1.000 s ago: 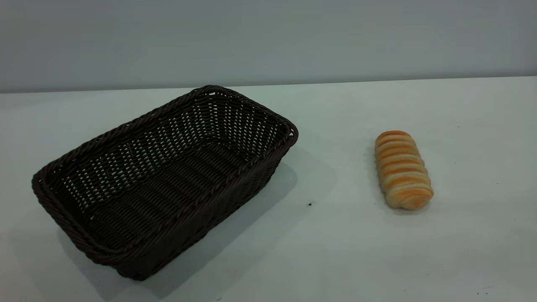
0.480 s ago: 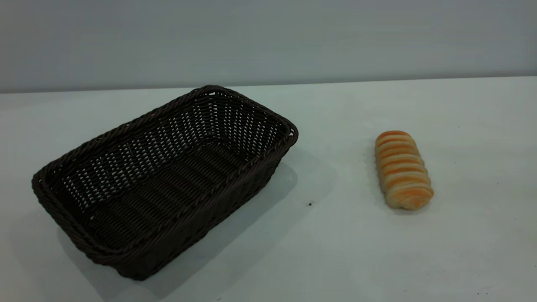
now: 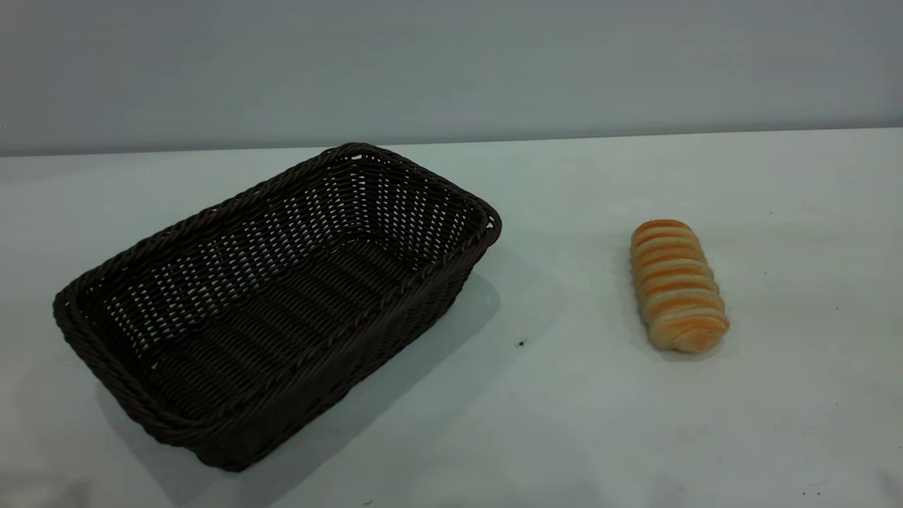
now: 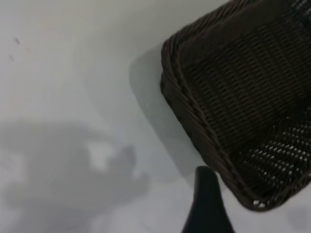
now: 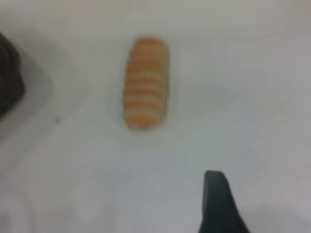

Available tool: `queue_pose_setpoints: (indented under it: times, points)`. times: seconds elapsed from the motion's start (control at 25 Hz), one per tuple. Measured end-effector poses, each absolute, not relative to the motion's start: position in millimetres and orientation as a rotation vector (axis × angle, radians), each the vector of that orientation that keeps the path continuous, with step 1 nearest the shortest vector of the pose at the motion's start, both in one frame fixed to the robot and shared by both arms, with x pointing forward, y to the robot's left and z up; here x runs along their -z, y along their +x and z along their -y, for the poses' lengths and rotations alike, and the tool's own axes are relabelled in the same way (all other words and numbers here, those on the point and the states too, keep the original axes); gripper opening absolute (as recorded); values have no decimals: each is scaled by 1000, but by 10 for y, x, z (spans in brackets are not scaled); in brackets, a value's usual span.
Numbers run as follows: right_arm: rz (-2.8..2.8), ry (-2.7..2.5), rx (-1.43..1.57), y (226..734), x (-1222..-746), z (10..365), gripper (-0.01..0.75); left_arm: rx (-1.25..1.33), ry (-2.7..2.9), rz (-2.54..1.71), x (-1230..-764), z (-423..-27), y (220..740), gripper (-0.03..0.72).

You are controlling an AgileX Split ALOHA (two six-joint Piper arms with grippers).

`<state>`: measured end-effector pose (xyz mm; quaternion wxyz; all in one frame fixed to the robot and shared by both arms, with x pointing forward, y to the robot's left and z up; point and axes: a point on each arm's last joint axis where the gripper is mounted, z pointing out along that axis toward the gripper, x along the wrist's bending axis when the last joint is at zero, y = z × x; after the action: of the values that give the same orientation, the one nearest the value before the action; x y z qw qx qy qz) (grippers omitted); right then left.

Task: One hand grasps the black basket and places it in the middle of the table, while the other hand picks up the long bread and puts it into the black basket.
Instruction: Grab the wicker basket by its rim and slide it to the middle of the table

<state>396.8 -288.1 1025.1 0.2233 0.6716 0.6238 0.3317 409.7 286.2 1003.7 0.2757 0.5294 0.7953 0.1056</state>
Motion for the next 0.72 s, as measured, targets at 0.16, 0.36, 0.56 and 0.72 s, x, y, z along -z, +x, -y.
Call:
queue_pose_setpoints:
  times: [0.16, 0.36, 0.56, 0.72]
  points:
    - [-1803, 1887, -830, 4085, -10096, 2882, 446, -243, 1337, -2180, -9867, -2845, 4319, 594]
    - [-1832, 1868, -798, 4163, -10028, 2889, 446, -220, 1330, -2238, -9669, -2850, 4462, 594]
    - [-1827, 1846, -803, 4182, -10031, 2893, 446, -163, 1339, -2320, -9452, -2847, 4543, 594]
    - [-1829, 1839, -802, 4184, -10033, 2894, 446, -156, 1334, -2346, -9350, -2851, 4593, 594]
